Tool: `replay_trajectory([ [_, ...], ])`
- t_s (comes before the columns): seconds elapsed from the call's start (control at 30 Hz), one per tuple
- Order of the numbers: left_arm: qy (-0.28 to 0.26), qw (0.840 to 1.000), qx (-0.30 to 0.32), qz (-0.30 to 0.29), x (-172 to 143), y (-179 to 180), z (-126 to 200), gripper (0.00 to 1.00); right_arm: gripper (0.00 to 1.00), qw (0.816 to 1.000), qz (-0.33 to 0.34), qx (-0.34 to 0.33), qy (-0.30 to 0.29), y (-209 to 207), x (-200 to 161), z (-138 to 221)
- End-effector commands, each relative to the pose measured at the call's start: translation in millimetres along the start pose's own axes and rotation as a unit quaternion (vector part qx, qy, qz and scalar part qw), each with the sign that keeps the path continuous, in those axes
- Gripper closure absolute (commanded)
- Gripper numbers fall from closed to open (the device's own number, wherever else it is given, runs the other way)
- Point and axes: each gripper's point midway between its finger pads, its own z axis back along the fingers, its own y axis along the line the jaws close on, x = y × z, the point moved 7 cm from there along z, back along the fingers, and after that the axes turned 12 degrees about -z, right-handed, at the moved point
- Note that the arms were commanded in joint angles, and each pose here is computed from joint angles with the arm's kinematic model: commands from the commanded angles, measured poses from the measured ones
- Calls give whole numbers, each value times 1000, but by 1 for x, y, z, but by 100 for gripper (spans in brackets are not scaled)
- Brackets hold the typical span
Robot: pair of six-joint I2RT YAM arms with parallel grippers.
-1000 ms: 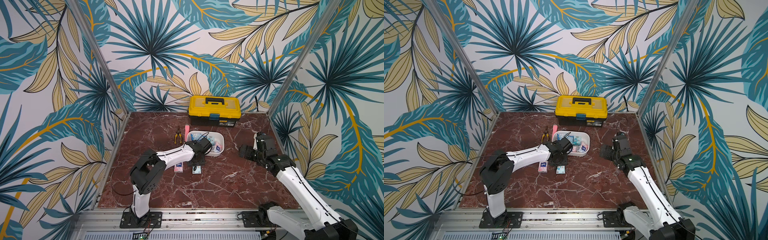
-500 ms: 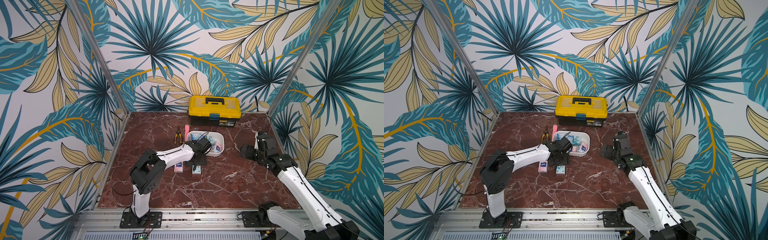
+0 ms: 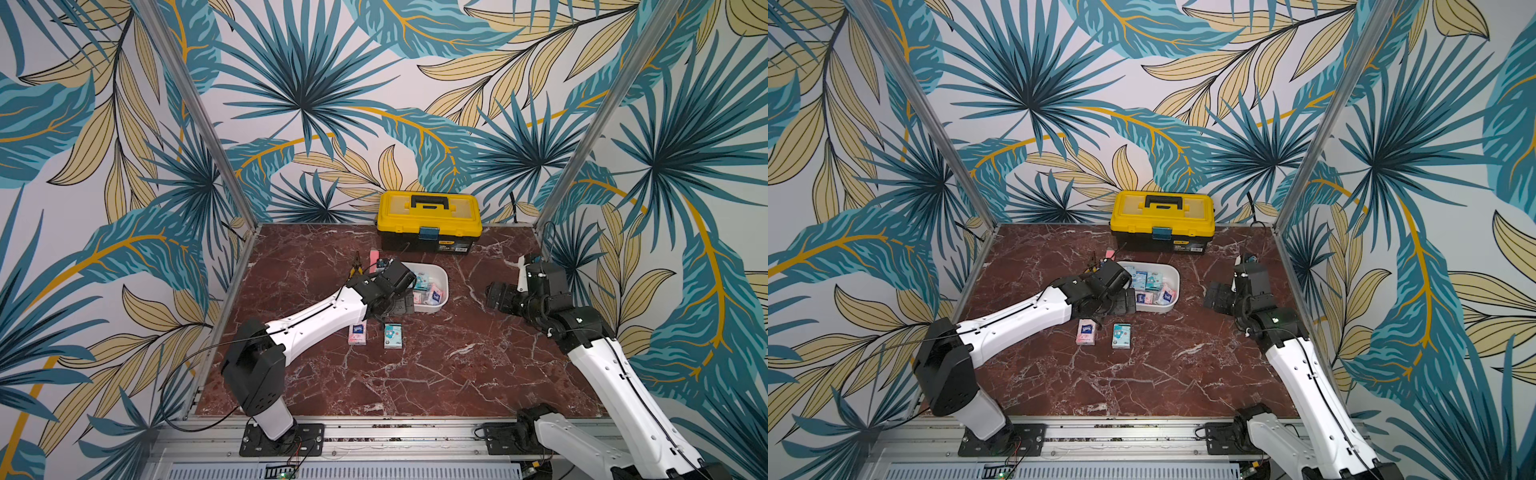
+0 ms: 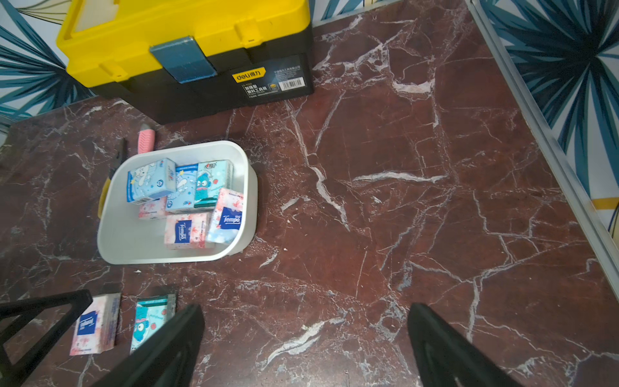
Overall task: Take the pocket tissues out of the storage box
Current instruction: Place the pocket tissues at the center of the board, then adjust the storage box at the center of the board.
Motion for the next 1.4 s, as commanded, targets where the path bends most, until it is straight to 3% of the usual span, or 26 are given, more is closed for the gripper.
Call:
replay_trajectory([
  [0.0, -43, 999, 21, -21, 13, 11, 21, 0, 1, 1000, -2, 11, 2, 5, 6, 6],
  [0.33, -148, 988, 15, -33, 20, 51, 54, 0, 1, 998, -42, 19, 49, 23, 10, -13],
  [0.6, -185, 982, 17, -19, 12, 99, 60, 0, 1, 997, -33, 9, 74, 49, 6, -35],
  [0.83, -187, 982, 17, -11, -6, 123, 51, 0, 4, 995, -6, 0, 100, 79, 2, -63],
  [1.37, -164, 986, 13, 14, -45, 135, 30, 0, 11, 988, 45, 4, 145, 146, -2, -137],
])
